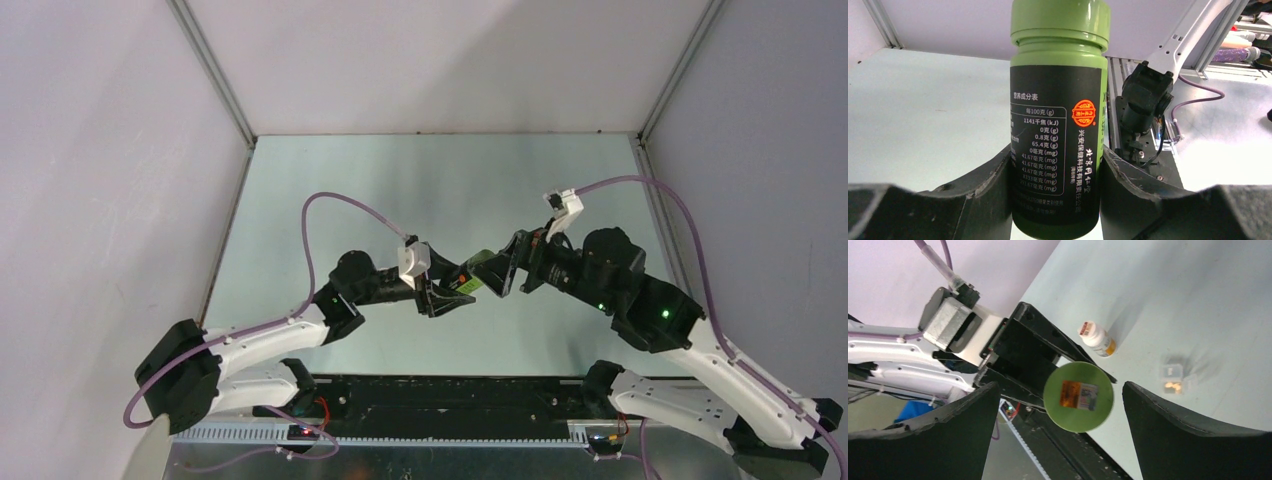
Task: Sort the pills into containers
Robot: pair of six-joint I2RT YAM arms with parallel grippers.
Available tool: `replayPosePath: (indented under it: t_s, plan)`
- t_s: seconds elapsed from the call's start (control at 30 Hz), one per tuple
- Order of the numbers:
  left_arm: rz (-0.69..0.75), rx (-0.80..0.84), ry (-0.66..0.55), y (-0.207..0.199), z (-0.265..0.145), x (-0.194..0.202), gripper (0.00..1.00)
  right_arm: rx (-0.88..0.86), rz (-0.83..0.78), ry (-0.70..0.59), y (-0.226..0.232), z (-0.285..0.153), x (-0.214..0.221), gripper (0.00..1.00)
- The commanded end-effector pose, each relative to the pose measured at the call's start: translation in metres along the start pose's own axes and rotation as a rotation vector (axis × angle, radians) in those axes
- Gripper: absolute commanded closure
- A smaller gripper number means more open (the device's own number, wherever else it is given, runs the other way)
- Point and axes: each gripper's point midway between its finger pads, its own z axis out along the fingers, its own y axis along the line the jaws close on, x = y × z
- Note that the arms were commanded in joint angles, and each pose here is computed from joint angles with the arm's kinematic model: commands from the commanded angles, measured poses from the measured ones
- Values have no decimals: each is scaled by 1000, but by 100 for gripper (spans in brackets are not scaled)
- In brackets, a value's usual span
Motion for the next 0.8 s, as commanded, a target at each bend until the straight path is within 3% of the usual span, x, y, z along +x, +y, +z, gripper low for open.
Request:
replayPosePath:
  t_s: [0.0, 0.27, 0.77]
  plan:
    - [39, 33, -73, -6, -2, -22, 100, 32, -111, 4, -14, -10, 0, 5]
    - [42, 68, -78, -13, -2, -25, 100, 43, -133, 2, -17, -7, -1, 7]
    - [57, 121, -93, -28, -12, -34, 100, 145, -26, -37, -40, 23, -15, 11]
